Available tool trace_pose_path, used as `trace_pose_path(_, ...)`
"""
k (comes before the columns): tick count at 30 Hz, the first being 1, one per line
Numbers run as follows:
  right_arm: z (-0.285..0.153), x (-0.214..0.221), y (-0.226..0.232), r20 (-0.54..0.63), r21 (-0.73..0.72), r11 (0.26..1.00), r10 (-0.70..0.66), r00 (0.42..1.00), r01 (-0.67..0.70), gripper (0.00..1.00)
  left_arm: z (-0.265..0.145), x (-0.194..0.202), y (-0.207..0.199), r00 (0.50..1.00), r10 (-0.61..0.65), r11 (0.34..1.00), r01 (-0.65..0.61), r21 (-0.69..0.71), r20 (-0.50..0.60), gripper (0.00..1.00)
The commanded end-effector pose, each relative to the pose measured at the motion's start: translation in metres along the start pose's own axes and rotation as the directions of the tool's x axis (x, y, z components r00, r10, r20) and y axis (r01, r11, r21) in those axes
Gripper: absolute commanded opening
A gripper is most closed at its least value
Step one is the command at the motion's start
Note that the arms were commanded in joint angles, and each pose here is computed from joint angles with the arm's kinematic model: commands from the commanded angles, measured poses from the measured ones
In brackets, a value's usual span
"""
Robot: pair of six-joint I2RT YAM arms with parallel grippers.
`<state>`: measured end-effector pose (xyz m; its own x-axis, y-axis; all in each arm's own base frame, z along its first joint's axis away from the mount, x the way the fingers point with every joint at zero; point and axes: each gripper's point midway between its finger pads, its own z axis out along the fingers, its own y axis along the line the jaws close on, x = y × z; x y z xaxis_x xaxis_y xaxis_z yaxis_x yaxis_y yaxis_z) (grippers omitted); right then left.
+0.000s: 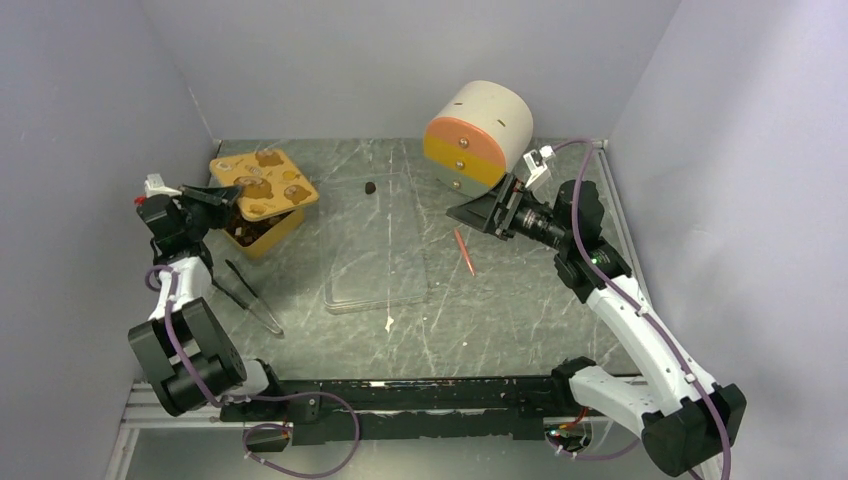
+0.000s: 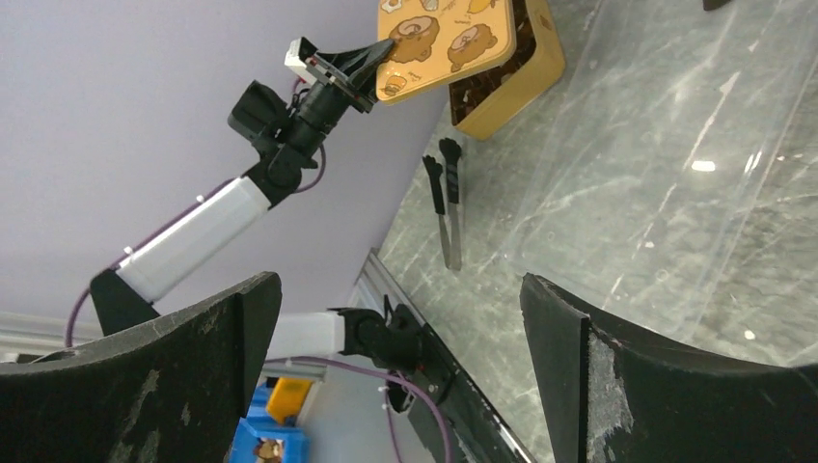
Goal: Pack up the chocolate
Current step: Pick up the box lid from the center of the board, then place the box lid in the packing box.
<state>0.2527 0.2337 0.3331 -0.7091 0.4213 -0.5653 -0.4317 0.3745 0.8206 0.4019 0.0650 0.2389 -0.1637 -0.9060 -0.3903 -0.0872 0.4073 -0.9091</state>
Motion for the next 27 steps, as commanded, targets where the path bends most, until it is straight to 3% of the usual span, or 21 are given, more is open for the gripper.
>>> trace_pose_path(1, -0.009, -0.010, 0.018, 0.038, 0.003, 0.994, -0.107, 0.994, 0.107, 1.00, -0.006, -0.022, 0.037, 0.995, 0.066, 0.990, -0.056, -0.127, 0.078, 0.09)
trace_pose_path(14, -0.005, -0.006, 0.011, 0.029, 0.015, 0.995, -0.100, 0.995, 0.099, 1.00, 0.002, -0.046, 0.070, 0.982, 0.050, 0.982, -0.016, -0.186, 0.181, 0.11)
trace_pose_path(19, -0.004, -0.007, 0.008, 0.031, 0.027, 0.994, -0.103, 0.994, 0.102, 1.00, 0.014, -0.042, 0.074, 0.989, -0.002, 0.993, 0.019, -0.120, 0.145, 0.10)
trace_pose_path(27, -0.001, -0.007, 0.008, 0.034, 0.018, 0.996, -0.082, 0.996, 0.082, 1.00, 0.012, -0.057, 0.085, 0.977, 0.052, 0.983, -0.013, -0.184, 0.209, 0.12)
